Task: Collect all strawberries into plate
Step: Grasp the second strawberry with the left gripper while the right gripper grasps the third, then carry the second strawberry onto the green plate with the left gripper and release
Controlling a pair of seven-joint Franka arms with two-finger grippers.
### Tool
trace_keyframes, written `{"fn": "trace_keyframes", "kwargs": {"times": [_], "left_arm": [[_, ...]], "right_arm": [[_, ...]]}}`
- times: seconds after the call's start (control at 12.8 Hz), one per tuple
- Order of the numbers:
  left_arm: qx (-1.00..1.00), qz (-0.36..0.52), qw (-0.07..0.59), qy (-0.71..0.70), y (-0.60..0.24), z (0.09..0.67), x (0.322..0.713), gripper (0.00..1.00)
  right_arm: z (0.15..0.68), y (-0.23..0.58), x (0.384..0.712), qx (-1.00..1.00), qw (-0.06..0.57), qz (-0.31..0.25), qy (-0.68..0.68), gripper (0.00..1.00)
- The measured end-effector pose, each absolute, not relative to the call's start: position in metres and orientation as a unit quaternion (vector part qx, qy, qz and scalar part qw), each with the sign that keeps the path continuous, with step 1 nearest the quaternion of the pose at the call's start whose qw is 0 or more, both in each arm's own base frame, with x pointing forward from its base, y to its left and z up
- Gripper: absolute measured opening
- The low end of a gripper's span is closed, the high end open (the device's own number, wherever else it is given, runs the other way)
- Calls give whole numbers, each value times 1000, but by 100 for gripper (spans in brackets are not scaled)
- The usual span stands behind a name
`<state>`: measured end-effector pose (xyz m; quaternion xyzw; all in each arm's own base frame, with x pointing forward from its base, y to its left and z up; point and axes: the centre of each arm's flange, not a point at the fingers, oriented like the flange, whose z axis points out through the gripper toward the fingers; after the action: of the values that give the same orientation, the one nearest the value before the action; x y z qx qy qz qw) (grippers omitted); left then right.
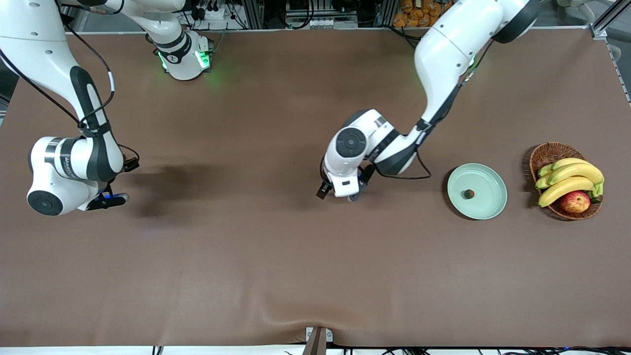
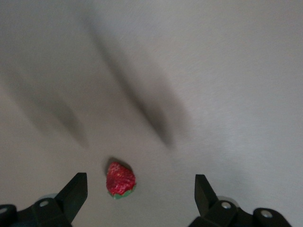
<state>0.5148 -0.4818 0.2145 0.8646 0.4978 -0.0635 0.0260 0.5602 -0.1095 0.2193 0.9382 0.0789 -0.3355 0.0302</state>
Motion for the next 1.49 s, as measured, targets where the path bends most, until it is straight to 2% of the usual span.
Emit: {"fn": "trace_keyframes", "kwargs": {"times": [0.47, 0.78, 0.86, 0.94, 1.02, 1.1, 1.18, 1.25, 1.33, 1.41, 1.49], "left_arm": [[859, -63, -13, 508, -497, 166, 486, 96], [859, -58, -3, 508, -500, 173, 492, 48], [860, -57, -2, 507, -501, 174, 492, 37], [861, -56, -1, 506, -501, 175, 492, 34], [863, -54, 0, 503, -501, 177, 494, 34], [863, -49, 4, 502, -499, 182, 499, 34], [863, -41, 10, 503, -493, 196, 509, 34], [865, -34, 15, 501, -482, 215, 523, 34], [867, -25, 16, 497, -466, 239, 539, 34], [870, -17, 14, 493, -446, 264, 555, 34], [872, -11, 9, 489, -422, 288, 569, 34]], "right_arm": [[161, -180, 537, 933, 1, -351, 73, 100], [147, -180, 528, 927, -6, -367, 74, 100], [144, -180, 526, 926, -7, -370, 74, 96], [143, -179, 524, 925, -8, -372, 75, 95], [142, -179, 523, 925, -8, -373, 75, 87], [141, -179, 522, 924, -9, -375, 75, 87], [140, -179, 520, 923, -9, -377, 75, 82], [139, -179, 519, 923, -9, -378, 75, 81], [138, -179, 518, 922, -10, -379, 75, 72], [138, -180, 517, 922, -10, -379, 77, 72], [138, -180, 517, 922, -11, -380, 78, 66]]}}
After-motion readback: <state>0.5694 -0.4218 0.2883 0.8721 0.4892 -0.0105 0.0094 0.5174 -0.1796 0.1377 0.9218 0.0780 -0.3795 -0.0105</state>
